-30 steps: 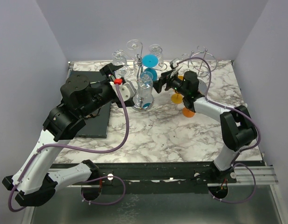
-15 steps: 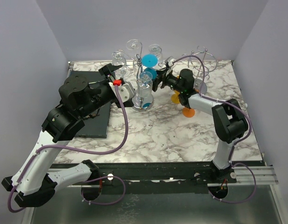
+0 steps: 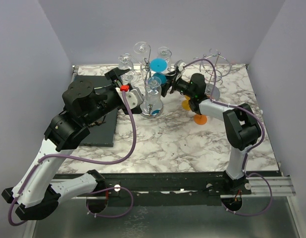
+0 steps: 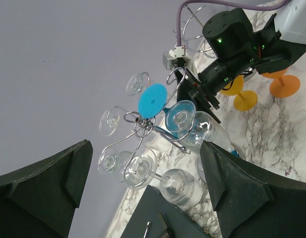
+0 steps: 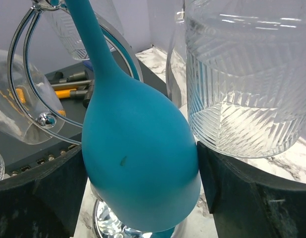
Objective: Place the wine glass upside down on the wine glass rack
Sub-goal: Adjust the wine glass in the wine rack.
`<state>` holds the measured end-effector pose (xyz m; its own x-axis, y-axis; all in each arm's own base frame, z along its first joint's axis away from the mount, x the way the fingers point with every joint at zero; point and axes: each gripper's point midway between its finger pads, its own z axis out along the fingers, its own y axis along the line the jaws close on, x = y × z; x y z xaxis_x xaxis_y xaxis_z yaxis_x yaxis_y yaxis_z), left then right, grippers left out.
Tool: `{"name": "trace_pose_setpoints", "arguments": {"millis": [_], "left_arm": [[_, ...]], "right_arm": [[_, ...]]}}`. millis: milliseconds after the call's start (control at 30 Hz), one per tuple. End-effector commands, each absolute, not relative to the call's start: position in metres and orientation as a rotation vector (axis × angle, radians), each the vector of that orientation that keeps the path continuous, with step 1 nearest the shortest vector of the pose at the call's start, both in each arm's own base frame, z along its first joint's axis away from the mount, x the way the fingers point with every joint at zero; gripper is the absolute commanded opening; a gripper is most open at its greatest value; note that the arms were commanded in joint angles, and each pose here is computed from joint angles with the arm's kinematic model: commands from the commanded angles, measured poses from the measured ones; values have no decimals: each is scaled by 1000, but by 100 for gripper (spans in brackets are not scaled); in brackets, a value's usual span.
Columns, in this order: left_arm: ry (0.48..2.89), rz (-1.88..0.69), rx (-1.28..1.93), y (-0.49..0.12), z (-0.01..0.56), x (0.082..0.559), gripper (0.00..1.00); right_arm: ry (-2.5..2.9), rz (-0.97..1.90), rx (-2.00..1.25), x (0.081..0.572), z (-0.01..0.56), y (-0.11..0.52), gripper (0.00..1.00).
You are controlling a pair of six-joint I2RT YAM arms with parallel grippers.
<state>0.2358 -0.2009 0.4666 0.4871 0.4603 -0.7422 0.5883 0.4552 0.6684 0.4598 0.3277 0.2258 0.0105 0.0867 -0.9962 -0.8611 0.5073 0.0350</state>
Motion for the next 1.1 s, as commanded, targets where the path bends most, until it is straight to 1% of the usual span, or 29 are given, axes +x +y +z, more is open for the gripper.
{"name": "trace_pose_setpoints", "arguments": {"millis": [0,267,567,1067], "left_arm": [[1111,-106,1154,-198,474,230,99],[1109,-112,1157,-199,473,230,99],[1109,-122,1159,-200,472,229,99],[1107,-122,1158,-198,471,227,99]], "right_arm": [[1330,875,-788,440,220,331,85],[1236,821,-708,425,255,313,74],[1192,832,-669,413,279,307,69],[1210,814,-616,398,283,291,68]]}}
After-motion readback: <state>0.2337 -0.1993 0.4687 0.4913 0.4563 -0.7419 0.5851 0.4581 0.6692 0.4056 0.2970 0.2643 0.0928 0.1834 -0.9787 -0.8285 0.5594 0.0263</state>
